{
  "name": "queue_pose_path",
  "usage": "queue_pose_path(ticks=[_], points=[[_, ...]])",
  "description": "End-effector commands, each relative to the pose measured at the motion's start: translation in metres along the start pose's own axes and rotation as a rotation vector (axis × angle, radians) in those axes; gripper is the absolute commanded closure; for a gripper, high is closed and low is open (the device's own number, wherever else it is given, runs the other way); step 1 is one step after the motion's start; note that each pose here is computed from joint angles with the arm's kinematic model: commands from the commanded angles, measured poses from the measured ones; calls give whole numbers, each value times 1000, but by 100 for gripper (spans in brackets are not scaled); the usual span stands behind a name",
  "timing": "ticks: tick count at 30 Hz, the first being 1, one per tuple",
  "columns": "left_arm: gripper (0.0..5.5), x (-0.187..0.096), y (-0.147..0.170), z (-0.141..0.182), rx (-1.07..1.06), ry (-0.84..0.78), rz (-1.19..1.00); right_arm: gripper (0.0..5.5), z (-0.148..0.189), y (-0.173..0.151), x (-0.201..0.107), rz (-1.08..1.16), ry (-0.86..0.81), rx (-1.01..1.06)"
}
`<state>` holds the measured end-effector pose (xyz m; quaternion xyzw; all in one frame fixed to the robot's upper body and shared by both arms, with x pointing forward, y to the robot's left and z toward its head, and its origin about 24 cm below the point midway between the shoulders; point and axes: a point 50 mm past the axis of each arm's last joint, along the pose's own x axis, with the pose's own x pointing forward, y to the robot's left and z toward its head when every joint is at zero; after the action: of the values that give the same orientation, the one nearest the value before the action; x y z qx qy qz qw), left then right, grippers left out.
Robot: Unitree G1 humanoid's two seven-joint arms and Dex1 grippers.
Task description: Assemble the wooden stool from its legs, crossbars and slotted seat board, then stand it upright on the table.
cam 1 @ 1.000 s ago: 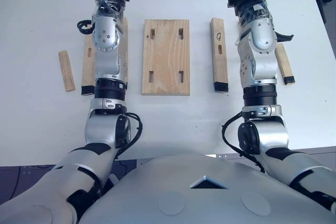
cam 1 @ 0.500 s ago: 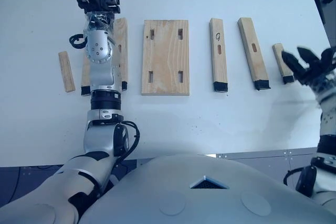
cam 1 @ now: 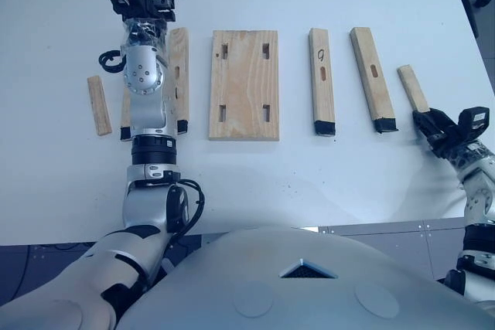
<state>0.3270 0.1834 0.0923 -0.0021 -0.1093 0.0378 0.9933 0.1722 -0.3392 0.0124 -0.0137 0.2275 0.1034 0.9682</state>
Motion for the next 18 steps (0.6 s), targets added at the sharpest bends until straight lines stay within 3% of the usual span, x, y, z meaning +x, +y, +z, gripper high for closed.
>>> queue_pose_path(ticks=[1, 4, 6, 9, 14, 18], points=[[240, -3, -7, -1, -63, 32, -63, 419, -14, 10, 3, -13, 19, 63], [240, -11, -37, 2, -328, 145, -303, 419, 34, 22, 23, 22, -198, 58], [240, -25, -63, 12, -569, 225, -528, 419, 79, 50, 41, 119, -378, 38], [240, -37, -79, 28, -838, 299, -668, 419, 121, 101, 58, 277, -519, -31], [240, -42, -92, 42, -1037, 376, -728, 419, 145, 157, 70, 441, -577, -76], [240, -42, -94, 48, -1087, 394, -730, 419, 144, 181, 69, 540, -560, -125]])
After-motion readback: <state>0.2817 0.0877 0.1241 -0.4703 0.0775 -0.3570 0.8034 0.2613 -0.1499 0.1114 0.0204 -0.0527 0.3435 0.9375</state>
